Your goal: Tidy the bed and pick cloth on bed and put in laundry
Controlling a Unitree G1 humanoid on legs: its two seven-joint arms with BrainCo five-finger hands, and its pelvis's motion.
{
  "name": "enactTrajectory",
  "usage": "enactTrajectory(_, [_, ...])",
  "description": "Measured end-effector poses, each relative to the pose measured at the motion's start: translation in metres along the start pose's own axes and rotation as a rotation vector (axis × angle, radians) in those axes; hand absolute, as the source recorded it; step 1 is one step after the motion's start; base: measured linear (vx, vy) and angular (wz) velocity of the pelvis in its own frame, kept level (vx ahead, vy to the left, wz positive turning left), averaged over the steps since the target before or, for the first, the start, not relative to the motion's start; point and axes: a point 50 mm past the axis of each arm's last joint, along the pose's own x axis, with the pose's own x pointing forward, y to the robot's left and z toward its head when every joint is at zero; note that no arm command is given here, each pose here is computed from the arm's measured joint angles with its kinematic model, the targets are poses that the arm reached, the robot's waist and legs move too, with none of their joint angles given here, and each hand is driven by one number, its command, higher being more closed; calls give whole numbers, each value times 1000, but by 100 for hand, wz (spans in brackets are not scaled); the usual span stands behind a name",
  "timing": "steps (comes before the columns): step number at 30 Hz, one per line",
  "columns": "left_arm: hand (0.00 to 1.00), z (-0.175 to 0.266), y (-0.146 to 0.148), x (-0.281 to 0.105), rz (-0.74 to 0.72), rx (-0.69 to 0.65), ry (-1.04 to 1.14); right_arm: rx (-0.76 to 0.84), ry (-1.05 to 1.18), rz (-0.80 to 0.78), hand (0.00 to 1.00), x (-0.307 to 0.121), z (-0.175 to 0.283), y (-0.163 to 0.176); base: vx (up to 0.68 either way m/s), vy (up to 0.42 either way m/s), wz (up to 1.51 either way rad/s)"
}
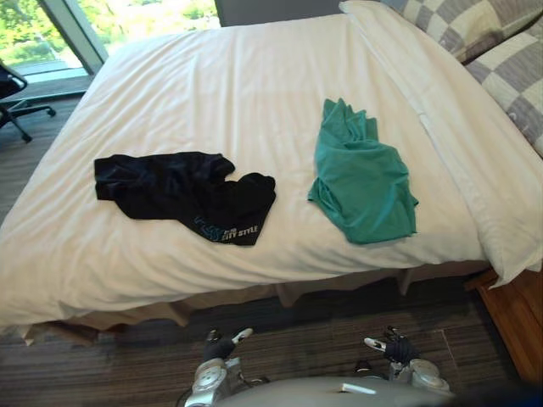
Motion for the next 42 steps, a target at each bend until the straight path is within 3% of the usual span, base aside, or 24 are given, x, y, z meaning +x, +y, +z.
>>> enactTrajectory(4, [0,27,45,8,195,-237,-117,60,55,-42,0,-7,-19,-15,-8,-33,15])
enactTrajectory(9, [0,181,159,7,442,-546,-577,69,115,-84,0,-19,-42,-30,28,-8,-9])
enactTrajectory(13, [0,267,192,-21,430,-640,-838,82,144,-114,0,-25,-54,-34,23,1,-22])
enactTrajectory(18, [0,334,174,-50,210,-587,-1073,85,155,-138,0,-28,-60,-34,-25,-20,-24])
enactTrajectory(24, [0,389,148,-84,19,-416,-1236,84,181,-165,0,-38,-74,-39,-62,-35,-31])
enactTrajectory(34, [0,403,89,-66,-55,-17,-1059,23,229,-140,0,-46,-90,-36,-73,-36,-19])
enactTrajectory(36, [0,399,78,-61,-29,108,-1028,3,214,-121,0,-44,-86,-32,-75,-47,-6])
enactTrajectory(42, [0,392,31,-52,35,266,-1015,-23,141,-83,0,-36,-69,-24,-47,-47,-6])
